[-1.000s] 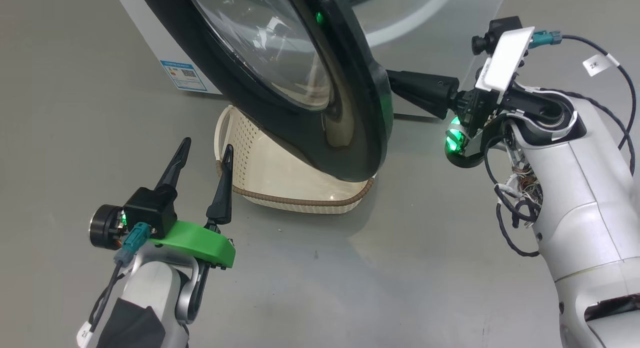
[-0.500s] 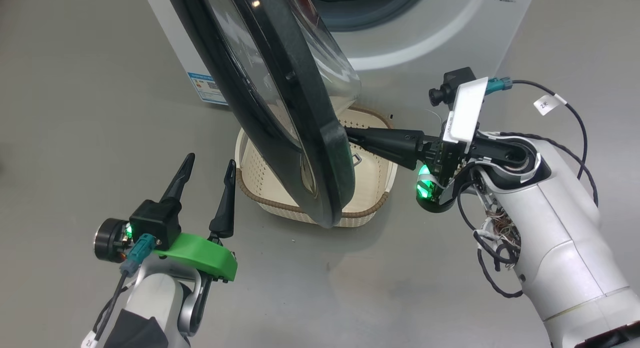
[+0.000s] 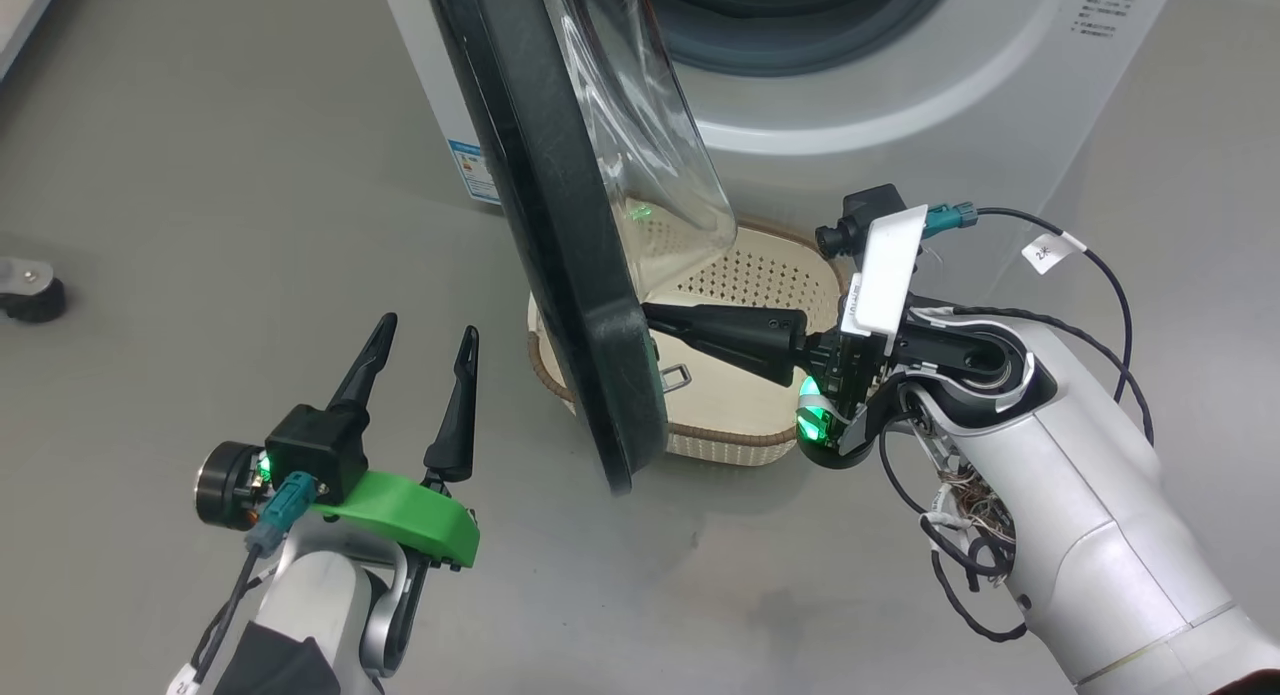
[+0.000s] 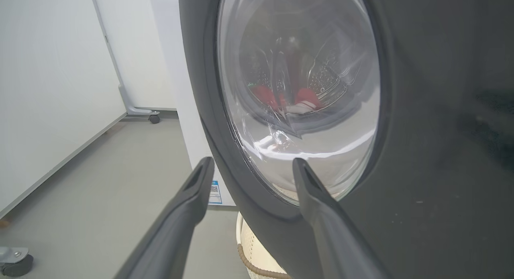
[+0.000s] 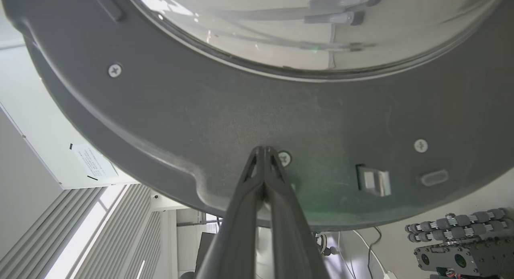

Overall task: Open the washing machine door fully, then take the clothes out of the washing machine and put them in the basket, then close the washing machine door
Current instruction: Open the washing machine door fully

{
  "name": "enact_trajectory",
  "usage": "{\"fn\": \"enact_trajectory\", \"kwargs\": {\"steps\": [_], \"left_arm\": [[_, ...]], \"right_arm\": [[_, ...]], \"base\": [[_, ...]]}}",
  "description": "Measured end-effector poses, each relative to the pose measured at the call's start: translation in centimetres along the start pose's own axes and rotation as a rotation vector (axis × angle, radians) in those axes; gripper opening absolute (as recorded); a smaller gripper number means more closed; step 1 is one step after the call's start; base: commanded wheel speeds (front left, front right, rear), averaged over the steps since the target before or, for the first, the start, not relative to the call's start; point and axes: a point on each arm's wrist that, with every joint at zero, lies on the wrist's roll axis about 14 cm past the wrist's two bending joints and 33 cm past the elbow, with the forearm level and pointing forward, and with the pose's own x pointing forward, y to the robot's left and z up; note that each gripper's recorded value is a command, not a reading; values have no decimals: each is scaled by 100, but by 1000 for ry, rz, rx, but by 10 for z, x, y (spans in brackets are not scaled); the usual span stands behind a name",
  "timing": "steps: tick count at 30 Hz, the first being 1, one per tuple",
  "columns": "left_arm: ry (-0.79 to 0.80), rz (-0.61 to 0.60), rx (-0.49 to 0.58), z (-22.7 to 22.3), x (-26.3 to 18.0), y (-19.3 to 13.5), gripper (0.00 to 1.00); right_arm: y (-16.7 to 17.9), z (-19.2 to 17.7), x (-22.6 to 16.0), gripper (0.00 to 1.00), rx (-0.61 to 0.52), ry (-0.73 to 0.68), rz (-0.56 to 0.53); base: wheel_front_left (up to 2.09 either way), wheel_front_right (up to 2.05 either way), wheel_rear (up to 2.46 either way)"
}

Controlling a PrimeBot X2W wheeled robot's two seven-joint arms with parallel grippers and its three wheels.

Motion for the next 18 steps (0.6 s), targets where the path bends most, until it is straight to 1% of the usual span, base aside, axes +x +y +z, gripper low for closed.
{"fn": "enact_trajectory", "kwargs": {"steps": [10, 14, 18], "left_arm": [[-6, 59, -3, 3, -14, 18, 100], [-6, 66, -5, 3, -15, 20, 100], [-5, 69, -14, 2, -16, 20, 100]], "right_arm": [[4, -19, 23, 0, 12, 51, 24], [6, -17, 25, 0, 22, 25, 40], [3, -10, 19, 0, 63, -45, 58]], "base": [[0, 0, 0], [0, 0, 0], [0, 0, 0]]}}
